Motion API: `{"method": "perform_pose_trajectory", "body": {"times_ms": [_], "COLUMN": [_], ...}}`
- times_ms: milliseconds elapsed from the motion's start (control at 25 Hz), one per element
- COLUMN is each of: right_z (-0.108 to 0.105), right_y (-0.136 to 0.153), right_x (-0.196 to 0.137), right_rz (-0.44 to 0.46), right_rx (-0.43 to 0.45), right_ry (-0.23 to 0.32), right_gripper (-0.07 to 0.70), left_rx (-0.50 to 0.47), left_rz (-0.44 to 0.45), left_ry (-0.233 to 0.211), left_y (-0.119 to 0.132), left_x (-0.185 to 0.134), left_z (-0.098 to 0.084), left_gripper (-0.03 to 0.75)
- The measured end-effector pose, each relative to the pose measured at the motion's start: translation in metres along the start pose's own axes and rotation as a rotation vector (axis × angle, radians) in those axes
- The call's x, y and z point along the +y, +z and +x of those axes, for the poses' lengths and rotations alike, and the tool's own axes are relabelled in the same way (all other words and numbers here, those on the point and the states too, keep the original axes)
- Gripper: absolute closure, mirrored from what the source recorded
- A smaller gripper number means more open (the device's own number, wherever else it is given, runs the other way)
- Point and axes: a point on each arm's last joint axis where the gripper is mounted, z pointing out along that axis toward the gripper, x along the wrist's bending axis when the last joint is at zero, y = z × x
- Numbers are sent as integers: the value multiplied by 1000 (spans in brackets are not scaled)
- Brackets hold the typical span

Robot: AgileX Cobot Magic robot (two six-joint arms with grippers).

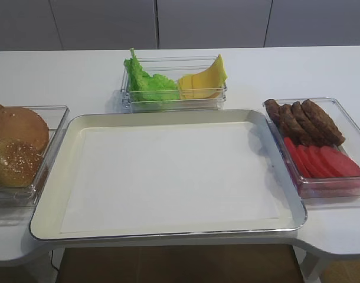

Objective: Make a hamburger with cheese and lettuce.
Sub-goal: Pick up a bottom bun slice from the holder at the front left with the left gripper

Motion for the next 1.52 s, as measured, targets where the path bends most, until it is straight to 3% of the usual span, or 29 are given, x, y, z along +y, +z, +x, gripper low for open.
{"method": "perform_pose_trajectory", "body": {"times_ms": [600,760,1040,1200,1520], "right_z": [0,0,0,0,0], "right_y": [0,0,0,0,0], "right_x": [0,0,0,0,0], "right_rz": [0,0,0,0,0], "right_rx": [0,0,0,0,0], "right_ry": [0,0,7,0,0], "right_gripper": [200,200,200,200,200], "left_rx": [3,8,17,54,78], "left_rz": [10,85,219,288,353], "left_ry": [15,10,2,10,26], "left_y": [-1,3,12,16,31], "left_x": [-1,6,33,69,109], "left_z": [0,0,-2,-2,-3], "left_gripper": [68,68,68,68,68]}}
